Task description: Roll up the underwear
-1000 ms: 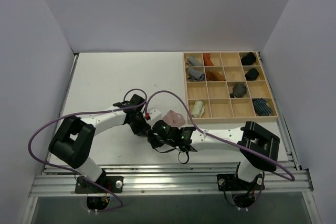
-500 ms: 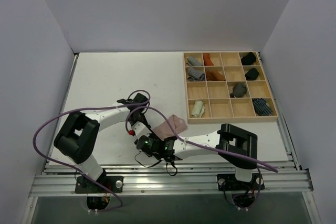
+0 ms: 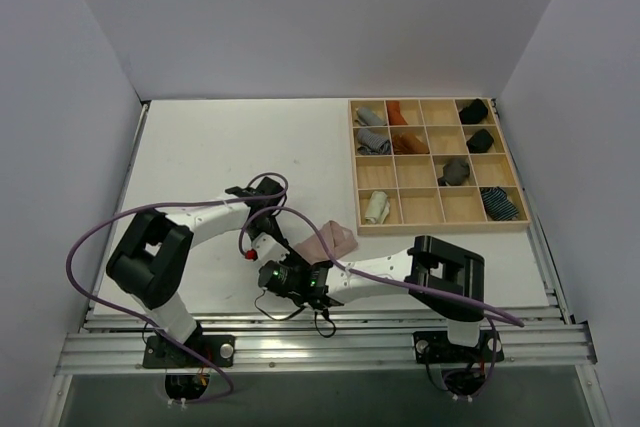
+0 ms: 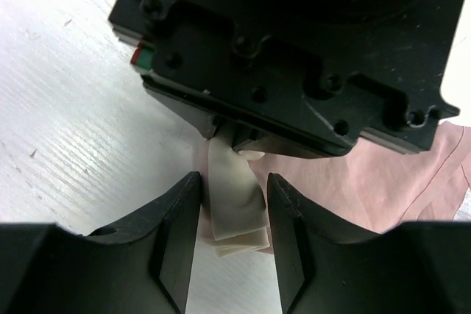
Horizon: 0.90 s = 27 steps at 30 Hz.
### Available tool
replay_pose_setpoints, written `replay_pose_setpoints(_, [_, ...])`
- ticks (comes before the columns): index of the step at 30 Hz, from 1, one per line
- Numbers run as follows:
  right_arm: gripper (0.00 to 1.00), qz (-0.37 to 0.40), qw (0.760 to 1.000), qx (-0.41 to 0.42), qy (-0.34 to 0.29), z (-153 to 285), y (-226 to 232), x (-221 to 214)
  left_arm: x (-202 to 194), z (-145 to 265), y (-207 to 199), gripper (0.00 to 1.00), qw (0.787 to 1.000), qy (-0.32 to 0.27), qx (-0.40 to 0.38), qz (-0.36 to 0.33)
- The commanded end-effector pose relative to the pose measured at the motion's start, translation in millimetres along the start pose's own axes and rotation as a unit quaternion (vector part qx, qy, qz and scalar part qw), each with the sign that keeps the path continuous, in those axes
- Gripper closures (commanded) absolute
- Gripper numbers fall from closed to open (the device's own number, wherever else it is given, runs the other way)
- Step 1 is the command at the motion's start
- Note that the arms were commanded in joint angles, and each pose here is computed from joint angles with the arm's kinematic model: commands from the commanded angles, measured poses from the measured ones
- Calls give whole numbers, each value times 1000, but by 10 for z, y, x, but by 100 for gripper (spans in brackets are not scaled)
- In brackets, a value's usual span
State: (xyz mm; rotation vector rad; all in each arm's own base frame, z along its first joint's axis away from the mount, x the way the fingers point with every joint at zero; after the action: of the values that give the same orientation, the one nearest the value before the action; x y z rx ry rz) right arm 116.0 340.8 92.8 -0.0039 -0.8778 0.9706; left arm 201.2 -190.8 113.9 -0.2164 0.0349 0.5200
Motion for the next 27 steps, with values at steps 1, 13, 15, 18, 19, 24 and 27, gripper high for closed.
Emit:
replay_pose_setpoints(1, [63, 37, 999, -21, 9, 34, -24, 27, -127, -212, 343, 98, 992, 20, 121, -15])
replay_pose_setpoints(13, [85, 13, 999, -7, 35, -12, 78, -223, -142, -161, 353, 98, 990, 20, 138, 6])
replay_pose_setpoints(15, [93, -6, 999, -6, 45, -5, 101, -318, -146, -145, 387, 98, 989, 21, 146, 17])
replay_pose_setpoints(18, [98, -60, 997, 21, 45, -7, 163, -389, -156, -80, 400, 96, 989, 17, 143, 37])
replay_pose_setpoints(19, [100, -71, 995, 31, 54, -11, 169, -495, -160, -6, 376, 94, 991, 11, 123, 49])
replay_pose_setpoints(24, [100, -184, 975, 110, 58, -74, 220, -705, -161, 245, 352, 76, 996, -23, 45, 78])
replay_pose_setpoints(27, [100, -219, 965, 131, 63, -109, 187, -845, -133, 360, 372, 67, 996, -40, 23, 79])
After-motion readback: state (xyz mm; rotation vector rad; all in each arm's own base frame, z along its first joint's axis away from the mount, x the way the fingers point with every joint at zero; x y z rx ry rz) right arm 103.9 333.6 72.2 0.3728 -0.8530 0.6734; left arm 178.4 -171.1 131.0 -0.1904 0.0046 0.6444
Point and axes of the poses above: each gripper's point midway between its finger pads, its own z axis back along the fingers, its own y axis along the line the jaws close on, x = y × z, the point moved 10 cm from there along z, back along the fingers, and after that the axes turned 8 degrees about z, right-handed, at the moved point
